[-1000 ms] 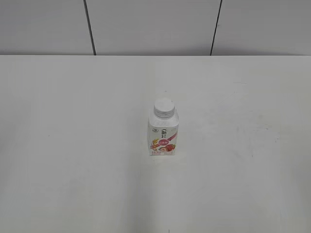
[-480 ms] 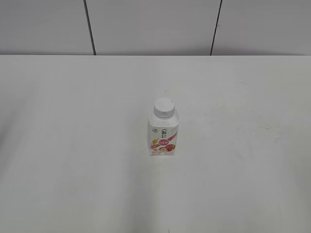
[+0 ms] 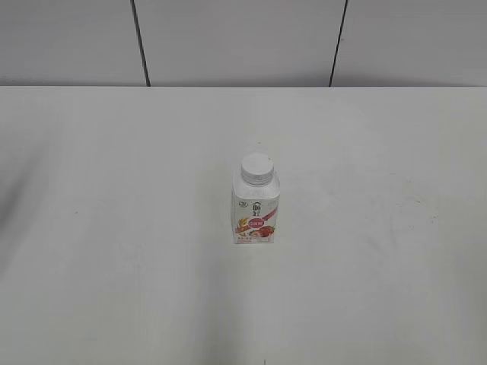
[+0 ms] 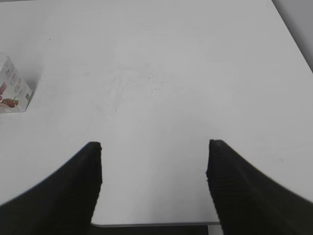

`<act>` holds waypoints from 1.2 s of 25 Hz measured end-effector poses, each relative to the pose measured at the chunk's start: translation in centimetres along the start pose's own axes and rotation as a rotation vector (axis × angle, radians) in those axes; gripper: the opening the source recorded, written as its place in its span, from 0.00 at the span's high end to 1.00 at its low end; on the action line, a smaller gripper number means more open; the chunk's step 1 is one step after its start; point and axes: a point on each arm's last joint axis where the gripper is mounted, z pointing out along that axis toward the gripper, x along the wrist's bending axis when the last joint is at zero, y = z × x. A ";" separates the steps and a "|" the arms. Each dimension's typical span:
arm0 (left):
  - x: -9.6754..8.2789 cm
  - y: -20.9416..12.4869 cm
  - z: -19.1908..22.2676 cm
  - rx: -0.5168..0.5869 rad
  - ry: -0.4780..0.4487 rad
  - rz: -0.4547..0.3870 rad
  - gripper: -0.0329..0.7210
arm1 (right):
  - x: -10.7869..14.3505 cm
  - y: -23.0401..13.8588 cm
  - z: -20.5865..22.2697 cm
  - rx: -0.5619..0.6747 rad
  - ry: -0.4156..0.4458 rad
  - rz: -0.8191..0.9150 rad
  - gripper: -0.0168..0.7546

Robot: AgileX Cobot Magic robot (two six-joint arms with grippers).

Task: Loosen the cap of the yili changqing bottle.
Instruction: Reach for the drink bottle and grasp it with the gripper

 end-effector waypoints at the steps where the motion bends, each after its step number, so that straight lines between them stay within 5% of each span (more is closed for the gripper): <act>1: -0.2 -0.4 0.4 0.005 -0.020 -0.005 0.33 | 0.0 0.0 0.0 0.000 0.000 0.000 0.29; 12: -3.6 -5.4 4.0 0.058 -0.418 -0.002 0.33 | 0.0 0.0 0.0 0.000 0.000 0.000 0.29; 25: -8.5 -10.4 7.9 0.117 -1.189 0.285 0.27 | 0.0 0.0 0.0 0.000 0.000 0.000 0.29; 30: -10.7 -11.2 9.4 0.197 -1.343 0.235 0.21 | 0.0 0.0 0.0 0.000 0.000 0.000 0.29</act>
